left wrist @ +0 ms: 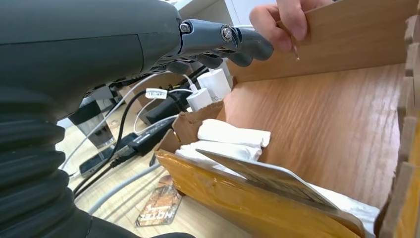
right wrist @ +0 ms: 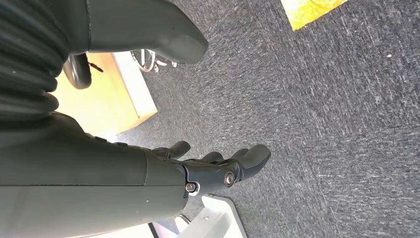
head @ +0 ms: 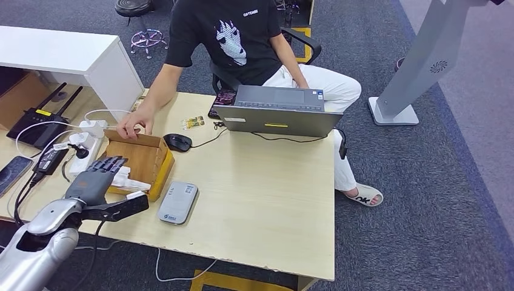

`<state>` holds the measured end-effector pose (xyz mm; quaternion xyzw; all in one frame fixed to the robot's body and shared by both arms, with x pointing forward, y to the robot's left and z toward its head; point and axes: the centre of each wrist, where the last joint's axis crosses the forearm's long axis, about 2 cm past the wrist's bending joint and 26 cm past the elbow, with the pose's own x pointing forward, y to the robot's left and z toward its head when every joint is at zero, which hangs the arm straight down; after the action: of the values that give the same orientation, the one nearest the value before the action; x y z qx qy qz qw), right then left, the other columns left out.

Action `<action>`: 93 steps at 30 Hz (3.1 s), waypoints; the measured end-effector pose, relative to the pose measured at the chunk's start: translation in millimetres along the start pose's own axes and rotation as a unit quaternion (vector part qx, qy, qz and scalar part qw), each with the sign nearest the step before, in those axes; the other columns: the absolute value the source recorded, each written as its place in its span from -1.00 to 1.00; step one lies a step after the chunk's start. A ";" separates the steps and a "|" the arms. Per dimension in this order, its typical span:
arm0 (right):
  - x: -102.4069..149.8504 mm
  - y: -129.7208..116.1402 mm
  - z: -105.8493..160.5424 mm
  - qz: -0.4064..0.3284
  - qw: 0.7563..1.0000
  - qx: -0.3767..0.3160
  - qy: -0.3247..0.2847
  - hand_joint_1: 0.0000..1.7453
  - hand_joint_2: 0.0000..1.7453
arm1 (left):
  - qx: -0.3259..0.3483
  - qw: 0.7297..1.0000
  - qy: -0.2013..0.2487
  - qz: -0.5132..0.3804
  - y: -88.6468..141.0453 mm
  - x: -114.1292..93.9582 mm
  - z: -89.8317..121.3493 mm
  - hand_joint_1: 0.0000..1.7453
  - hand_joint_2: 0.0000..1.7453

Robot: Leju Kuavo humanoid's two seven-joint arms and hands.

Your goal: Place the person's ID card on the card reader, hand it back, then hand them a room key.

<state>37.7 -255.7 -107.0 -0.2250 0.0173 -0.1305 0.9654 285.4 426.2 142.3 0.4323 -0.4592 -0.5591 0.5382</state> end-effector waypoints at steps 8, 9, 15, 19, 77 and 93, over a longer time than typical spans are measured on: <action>1.0 -1.5 -0.9 0.007 1.000 -0.001 -0.006 -1.00 1.00 | 0.004 1.000 0.003 0.010 -10.7 5.4 -6.8 -0.66 1.00; 1.3 -1.8 -1.0 0.008 1.000 -0.001 -0.006 -1.00 1.00 | 0.004 1.000 0.003 0.011 -12.6 6.3 -7.7 -0.66 1.00; 2.1 -2.9 -1.7 0.013 1.000 -0.002 -0.010 -1.00 1.00 | 0.000 1.000 0.004 0.019 -20.4 10.1 -10.0 0.35 1.00; 2.4 -3.2 -1.8 0.015 1.000 -0.002 -0.012 -1.00 1.00 | 0.000 1.000 -0.003 0.024 -23.9 11.9 -10.8 0.98 1.00; 10.9 -10.1 -5.1 0.073 0.996 -0.020 -0.054 -1.00 1.00 | 0.254 0.964 -0.002 0.080 150.6 57.0 -96.3 1.00 1.00; 13.1 -8.5 -4.3 0.087 0.995 -0.011 -0.054 -1.00 1.00 | 0.305 0.939 -0.044 0.156 187.7 109.8 -110.4 1.00 1.00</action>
<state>47.9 -268.3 -106.7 -0.2397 -0.0137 -0.0330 0.9702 426.7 311.4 304.6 0.4736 -0.6924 -0.3202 0.4402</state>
